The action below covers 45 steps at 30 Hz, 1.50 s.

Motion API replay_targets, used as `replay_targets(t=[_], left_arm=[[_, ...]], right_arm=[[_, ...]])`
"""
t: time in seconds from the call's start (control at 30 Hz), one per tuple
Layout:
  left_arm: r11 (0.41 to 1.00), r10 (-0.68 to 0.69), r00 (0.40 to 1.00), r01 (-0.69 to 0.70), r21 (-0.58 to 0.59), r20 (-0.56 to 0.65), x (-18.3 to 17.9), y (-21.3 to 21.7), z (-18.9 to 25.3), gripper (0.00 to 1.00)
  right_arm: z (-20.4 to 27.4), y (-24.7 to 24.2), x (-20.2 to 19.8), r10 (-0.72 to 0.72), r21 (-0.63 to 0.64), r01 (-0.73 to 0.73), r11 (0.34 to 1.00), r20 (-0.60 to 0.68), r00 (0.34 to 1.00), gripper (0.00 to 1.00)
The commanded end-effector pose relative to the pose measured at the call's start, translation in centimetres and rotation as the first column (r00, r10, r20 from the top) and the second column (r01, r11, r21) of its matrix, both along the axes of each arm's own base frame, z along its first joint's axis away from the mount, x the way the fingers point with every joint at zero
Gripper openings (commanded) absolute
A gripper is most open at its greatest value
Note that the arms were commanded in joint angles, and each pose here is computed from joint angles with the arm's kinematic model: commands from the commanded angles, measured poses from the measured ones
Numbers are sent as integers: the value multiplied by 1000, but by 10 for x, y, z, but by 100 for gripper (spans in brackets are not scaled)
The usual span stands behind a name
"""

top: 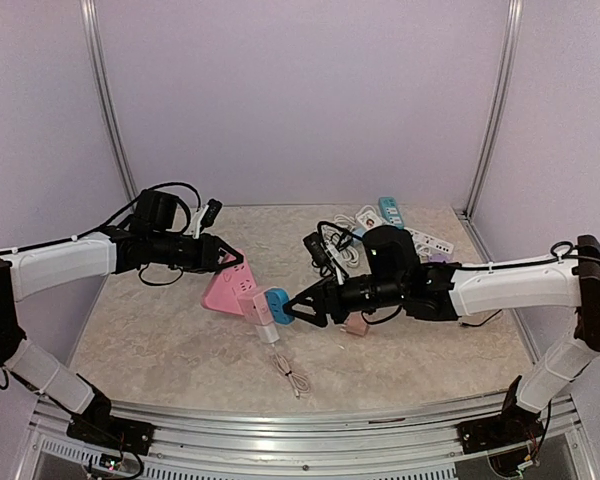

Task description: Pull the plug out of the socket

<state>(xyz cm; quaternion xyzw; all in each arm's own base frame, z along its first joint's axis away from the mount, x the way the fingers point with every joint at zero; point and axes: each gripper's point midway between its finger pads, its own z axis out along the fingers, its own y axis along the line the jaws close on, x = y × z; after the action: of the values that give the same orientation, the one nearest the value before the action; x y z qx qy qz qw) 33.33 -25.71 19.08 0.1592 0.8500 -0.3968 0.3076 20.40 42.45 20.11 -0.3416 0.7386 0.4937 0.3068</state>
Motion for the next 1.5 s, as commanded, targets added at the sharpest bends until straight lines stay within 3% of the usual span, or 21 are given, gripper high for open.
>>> replay_targets(t=[0.0,0.43,0.6,1.47], left_arm=[[999,2,999,0,-51,32,6,-4,21,0],[999,4,1000,-3,-50,19,7,-4,17,0],[999,3,1000,-2,-52,17,7,-4,18,0],[999,-2,1000,3,-52,11,7,-5,16,0]], right_arm=[[0,-15,25,-182,-85,188,979,72,981,65],[0,10,14,-229,-147,252,957,158,961,71],[-18,10,29,-321,-239,353,904,162,933,61],[-38,33,29,-343,-286,364,887,122,931,30]])
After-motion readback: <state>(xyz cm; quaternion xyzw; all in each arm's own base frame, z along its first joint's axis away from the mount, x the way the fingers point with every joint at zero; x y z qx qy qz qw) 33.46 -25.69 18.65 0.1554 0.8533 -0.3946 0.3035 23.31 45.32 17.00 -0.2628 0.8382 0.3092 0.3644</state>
